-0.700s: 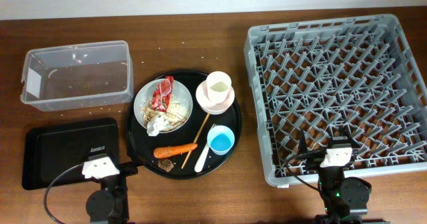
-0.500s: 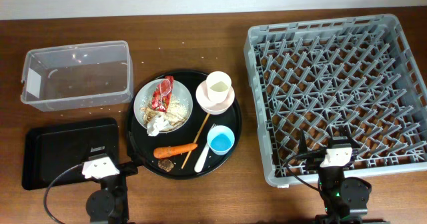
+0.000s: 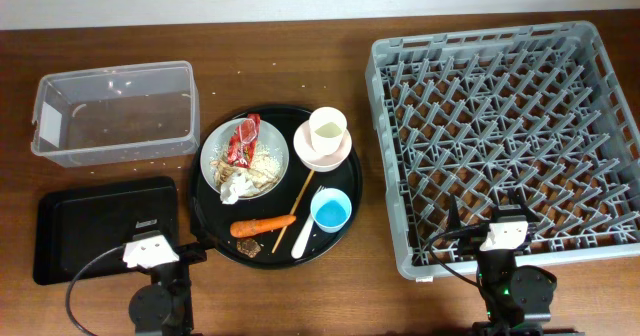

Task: Sort waste into correct bins and load items into the dishwasher rack
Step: 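Move the left gripper toward the red wrapper on the plate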

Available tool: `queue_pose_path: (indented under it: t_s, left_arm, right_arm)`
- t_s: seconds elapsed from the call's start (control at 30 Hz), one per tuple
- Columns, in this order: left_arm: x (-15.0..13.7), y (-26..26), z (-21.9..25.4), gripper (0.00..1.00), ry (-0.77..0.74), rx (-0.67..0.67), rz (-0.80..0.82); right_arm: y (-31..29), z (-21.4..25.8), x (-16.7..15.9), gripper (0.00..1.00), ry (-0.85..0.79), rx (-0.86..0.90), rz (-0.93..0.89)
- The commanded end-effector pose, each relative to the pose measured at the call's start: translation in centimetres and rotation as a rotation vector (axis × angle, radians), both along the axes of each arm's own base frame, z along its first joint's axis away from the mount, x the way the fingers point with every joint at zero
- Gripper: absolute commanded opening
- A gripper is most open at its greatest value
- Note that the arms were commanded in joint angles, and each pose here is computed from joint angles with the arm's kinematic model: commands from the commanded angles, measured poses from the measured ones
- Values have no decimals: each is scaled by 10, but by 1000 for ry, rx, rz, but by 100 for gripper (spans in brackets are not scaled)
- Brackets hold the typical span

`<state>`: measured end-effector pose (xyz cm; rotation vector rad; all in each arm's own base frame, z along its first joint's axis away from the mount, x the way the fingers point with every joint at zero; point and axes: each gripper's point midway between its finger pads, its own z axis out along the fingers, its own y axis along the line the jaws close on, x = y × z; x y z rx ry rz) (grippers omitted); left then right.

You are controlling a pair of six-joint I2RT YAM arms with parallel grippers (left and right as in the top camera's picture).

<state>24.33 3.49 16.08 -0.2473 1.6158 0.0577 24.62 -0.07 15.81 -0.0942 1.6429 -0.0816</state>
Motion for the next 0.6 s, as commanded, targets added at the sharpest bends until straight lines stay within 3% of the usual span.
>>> queue_pose_path:
  t_s: [0.0, 0.57]
  left_arm:
    - [0, -1, -1, 99, 0, -9, -2]
    - [0, -2, -1, 99, 1, -10, -7]
  right_arm:
    - [0, -2, 0, 99, 3, -4, -3]
    - [3, 1, 0, 99, -9, 24, 12]
